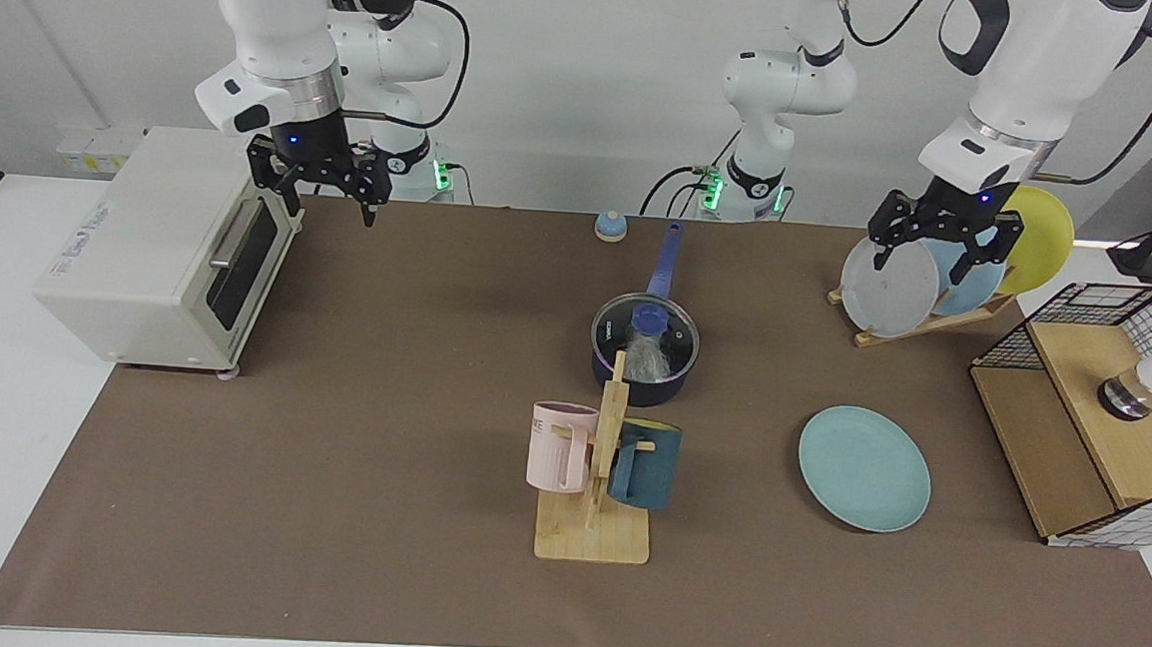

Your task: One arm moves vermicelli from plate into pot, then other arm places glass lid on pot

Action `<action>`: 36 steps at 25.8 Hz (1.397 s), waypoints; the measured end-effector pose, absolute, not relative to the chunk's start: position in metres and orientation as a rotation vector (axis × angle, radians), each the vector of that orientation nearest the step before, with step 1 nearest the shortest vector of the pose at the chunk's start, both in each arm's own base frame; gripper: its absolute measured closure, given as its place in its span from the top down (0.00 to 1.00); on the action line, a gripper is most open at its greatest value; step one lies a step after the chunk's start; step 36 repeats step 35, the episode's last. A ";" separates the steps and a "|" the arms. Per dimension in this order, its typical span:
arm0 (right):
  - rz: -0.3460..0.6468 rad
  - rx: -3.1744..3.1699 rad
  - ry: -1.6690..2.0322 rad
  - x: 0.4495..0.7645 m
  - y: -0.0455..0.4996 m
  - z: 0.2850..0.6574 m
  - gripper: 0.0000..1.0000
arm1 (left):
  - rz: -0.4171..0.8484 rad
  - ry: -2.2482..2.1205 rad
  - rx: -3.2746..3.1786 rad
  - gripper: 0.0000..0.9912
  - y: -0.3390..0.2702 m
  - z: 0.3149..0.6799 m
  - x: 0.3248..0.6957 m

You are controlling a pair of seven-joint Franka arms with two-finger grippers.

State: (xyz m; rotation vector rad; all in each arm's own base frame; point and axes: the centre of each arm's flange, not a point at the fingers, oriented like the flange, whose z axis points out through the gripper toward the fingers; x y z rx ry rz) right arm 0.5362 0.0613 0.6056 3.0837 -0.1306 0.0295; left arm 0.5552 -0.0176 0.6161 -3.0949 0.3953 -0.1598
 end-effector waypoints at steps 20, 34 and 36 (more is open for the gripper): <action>0.014 3.120 -0.147 0.545 0.051 0.592 0.99 | -0.160 0.395 -3.095 1.00 -0.018 0.616 0.555; -0.006 3.121 -0.158 0.547 0.048 0.586 0.99 | -0.160 0.395 -3.095 1.00 -0.018 0.616 0.555; -0.006 3.121 -0.158 0.547 0.048 0.586 0.99 | -0.160 0.395 -3.095 1.00 -0.018 0.616 0.555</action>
